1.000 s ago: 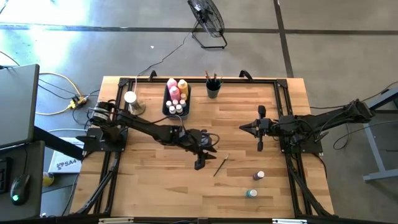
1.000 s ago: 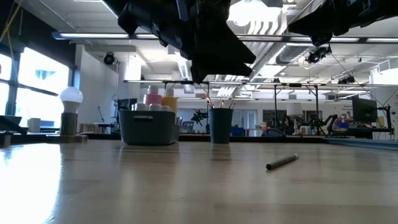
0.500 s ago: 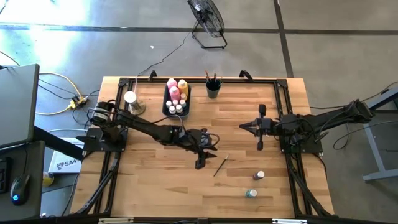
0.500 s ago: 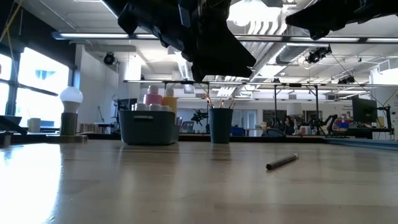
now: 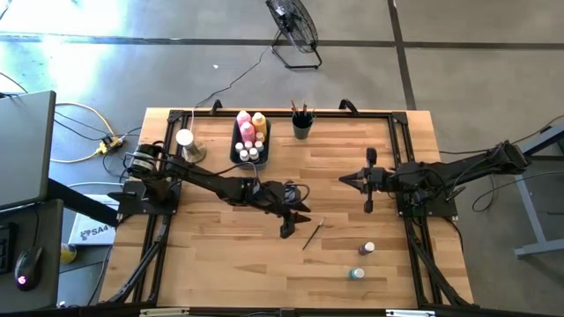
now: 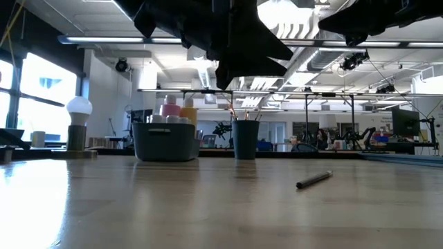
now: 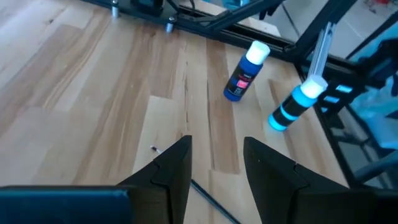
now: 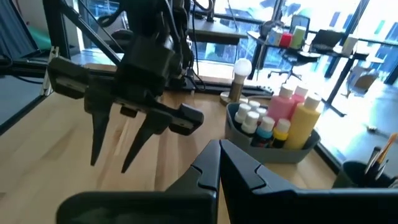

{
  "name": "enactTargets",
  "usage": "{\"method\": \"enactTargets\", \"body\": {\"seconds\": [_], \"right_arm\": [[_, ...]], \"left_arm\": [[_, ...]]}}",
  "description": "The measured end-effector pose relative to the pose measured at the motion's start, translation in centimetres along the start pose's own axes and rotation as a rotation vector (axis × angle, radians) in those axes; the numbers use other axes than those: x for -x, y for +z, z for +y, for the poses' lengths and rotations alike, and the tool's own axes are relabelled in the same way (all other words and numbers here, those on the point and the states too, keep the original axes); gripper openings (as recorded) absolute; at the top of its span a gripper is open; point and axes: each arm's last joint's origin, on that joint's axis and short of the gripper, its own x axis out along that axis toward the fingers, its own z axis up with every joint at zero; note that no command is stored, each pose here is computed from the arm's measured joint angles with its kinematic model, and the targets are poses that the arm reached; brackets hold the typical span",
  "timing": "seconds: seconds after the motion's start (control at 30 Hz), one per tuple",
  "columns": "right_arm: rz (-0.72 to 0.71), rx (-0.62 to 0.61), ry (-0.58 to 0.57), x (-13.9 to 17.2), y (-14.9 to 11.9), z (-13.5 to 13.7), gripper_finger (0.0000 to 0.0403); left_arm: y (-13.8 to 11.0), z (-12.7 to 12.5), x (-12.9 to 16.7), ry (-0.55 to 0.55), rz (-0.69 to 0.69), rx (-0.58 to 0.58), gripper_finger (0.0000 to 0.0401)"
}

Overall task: Pick & Place Paint Supplies
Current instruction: Put the silver paint brush into the green cup

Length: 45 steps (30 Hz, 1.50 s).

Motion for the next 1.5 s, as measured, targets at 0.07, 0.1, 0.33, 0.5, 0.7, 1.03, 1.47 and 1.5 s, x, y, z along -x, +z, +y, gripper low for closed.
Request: {"method": "enactTargets", "body": {"seconds": [0.07,0.1,0.33,0.5,0.7,1.03,1.47,1.5], "right_arm": [[0.013,-0.014,0.002,0.0,-0.1,0.0,0.0002],[0.018,-0.018,0.005,0.0,-0.2,0.1,0.0002],[0.045,-0.006,0.069,0.0,-0.5,0.3,0.0002],[0.043,0.009,0.091,0.0,-0.5,0.3,0.0002],[0.047,0.050,0.093,0.0,-0.5,0.3,0.0002],[0.039,0.103,0.089,0.0,-0.5,0.3,0.0002],[0.078,0.060,0.268,0.1,-0.9,0.8,0.0002],[0.086,0.035,0.269,0.0,-0.8,0.9,0.0002]], "left_arm": [[0.0,0.0,0.0,-0.002,-0.004,0.028,0.0142],[0.0,-0.1,0.0,-0.005,-0.007,0.037,0.0142],[-0.7,-2.0,0.0,-0.049,0.014,0.065,0.0142],[-1.4,-3.7,0.0,-0.002,-0.016,0.142,0.0142],[-3.6,-4.6,-1.9,0.030,-0.063,0.242,0.0142],[-4.4,-5.3,-5.4,-0.119,-0.031,0.295,0.0142],[-2.9,-5.9,-7.1,0.099,0.192,0.203,0.0141],[-2.3,-6.0,-6.6,0.146,0.205,0.153,0.0138]]}}
